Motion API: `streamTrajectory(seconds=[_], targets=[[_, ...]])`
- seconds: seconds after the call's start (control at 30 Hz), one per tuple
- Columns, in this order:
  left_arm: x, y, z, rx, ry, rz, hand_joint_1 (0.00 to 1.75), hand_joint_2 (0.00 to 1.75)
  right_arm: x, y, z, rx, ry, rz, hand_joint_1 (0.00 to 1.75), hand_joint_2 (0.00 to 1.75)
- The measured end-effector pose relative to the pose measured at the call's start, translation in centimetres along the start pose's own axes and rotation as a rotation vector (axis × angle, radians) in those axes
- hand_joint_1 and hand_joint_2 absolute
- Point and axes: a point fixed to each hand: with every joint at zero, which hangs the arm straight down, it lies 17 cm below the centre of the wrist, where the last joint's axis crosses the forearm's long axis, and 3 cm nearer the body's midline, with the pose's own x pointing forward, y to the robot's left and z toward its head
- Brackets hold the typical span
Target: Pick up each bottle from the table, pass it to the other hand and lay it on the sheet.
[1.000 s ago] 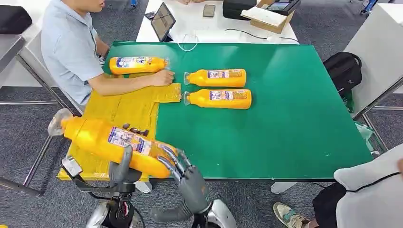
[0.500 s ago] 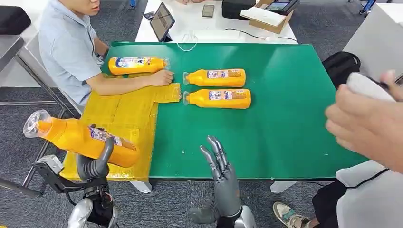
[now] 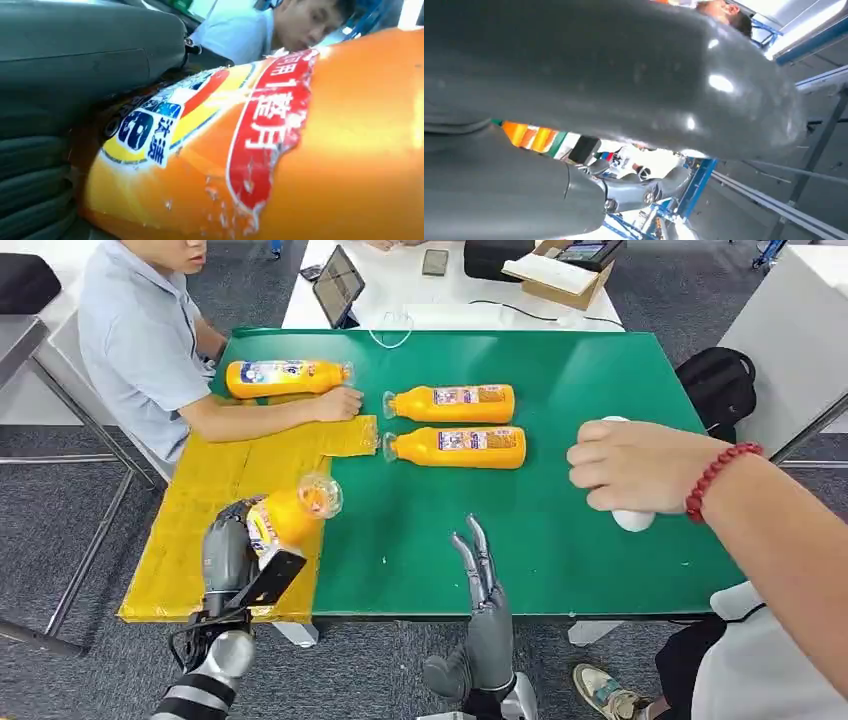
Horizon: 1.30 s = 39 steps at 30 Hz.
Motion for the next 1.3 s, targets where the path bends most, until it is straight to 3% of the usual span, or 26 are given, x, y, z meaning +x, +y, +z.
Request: streamTrajectory(seconds=[0.27,0.57,0.6,0.63,0.67,0.7,0.83,0.93,1.13,1.3], targets=[[-3.9,-7.2,-0.9,-0.282,-0.007,-0.416,1.75,1.75,0.0,2.1,-0.7,0.021,0.006,-0.080,0.00,0.00],[-6.6,-9.3,-1.9,-0.418,0.036,-0.512,1.75,1.75,-0.5,3.4,-0.2,0.054,0.019,-0.087,0.00,0.00],[-6.6,-9.3,-1.9,-0.423,0.035,-0.522,1.57,1.75,-0.6,3.5,-0.1,0.056,0.021,-0.087,0.00,0.00],[-6.8,-9.4,-1.8,-0.431,0.041,-0.532,0.45,0.00,-0.7,3.5,-0.1,0.057,0.023,-0.087,0.00,0.00],[-6.9,-9.5,-1.9,-0.439,0.046,-0.536,0.07,0.00,-0.7,3.5,0.0,0.058,0.025,-0.087,0.00,0.00],[-7.0,-9.7,-1.9,-0.451,0.051,-0.542,0.00,0.00,-0.8,3.6,0.0,0.060,0.027,-0.086,0.00,0.00],[-7.2,-11.5,-1.0,-0.568,0.082,-0.469,0.00,0.00,-1.0,3.8,0.3,0.067,0.034,-0.084,0.00,0.00],[-4.8,-13.8,-0.5,-0.696,0.087,-0.179,0.00,0.00,-1.2,3.8,0.3,0.068,0.039,-0.083,0.00,0.00],[0.8,-15.7,1.1,-0.777,0.078,0.251,0.00,0.00,-1.3,3.9,0.5,0.073,0.039,-0.079,0.00,0.00],[2.8,-15.7,1.5,-0.770,0.055,0.337,0.00,0.00,-1.3,3.9,0.5,0.074,0.040,-0.078,0.00,0.00]])
